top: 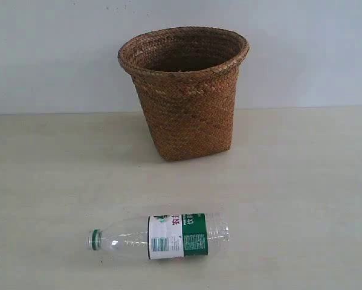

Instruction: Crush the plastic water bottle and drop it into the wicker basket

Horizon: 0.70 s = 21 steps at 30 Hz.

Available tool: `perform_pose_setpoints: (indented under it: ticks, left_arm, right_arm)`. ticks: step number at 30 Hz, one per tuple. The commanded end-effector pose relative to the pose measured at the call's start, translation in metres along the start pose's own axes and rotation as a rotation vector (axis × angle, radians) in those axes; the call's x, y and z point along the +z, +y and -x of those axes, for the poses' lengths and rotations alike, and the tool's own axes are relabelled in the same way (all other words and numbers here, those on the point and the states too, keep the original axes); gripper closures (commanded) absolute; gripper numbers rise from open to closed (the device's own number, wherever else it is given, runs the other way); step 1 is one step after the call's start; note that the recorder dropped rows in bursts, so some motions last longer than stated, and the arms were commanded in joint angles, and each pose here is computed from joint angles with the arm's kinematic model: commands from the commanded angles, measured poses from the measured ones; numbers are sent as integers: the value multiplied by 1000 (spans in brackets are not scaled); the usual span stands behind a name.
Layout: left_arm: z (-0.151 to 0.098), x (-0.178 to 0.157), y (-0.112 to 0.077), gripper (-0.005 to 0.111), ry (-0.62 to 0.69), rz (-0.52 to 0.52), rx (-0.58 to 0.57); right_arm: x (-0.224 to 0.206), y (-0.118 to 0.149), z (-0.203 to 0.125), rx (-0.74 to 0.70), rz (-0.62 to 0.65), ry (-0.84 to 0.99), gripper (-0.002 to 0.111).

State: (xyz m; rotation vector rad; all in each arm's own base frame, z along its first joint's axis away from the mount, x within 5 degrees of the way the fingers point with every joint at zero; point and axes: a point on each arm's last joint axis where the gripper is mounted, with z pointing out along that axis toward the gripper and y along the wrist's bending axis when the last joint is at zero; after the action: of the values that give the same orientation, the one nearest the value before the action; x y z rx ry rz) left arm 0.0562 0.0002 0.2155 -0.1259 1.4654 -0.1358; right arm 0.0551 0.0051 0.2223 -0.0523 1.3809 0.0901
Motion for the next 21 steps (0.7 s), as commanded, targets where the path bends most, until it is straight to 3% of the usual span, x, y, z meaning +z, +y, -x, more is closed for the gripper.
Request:
perform_pose_setpoints:
  ticks: [1,4,8,17,21]
  left_arm:
    - [11,-1,1,102,-133,-2,-132]
    - [21,-3,1,102,-247,-13,-199]
    - [36,-3,-2,102,-287,-30,-161]
    - [86,32,-12,102,-222,-20,-110]
    - [102,65,-15,102,-166,-5,-113]
  right_arm:
    - [-2,0,18,107,13,-202,108]
    - [-3,0,26,107,15,-240,108]
    - [3,1,54,107,14,-218,108]
    - [56,2,106,66,7,-128,108]
    - [87,2,118,44,3,-73,108]
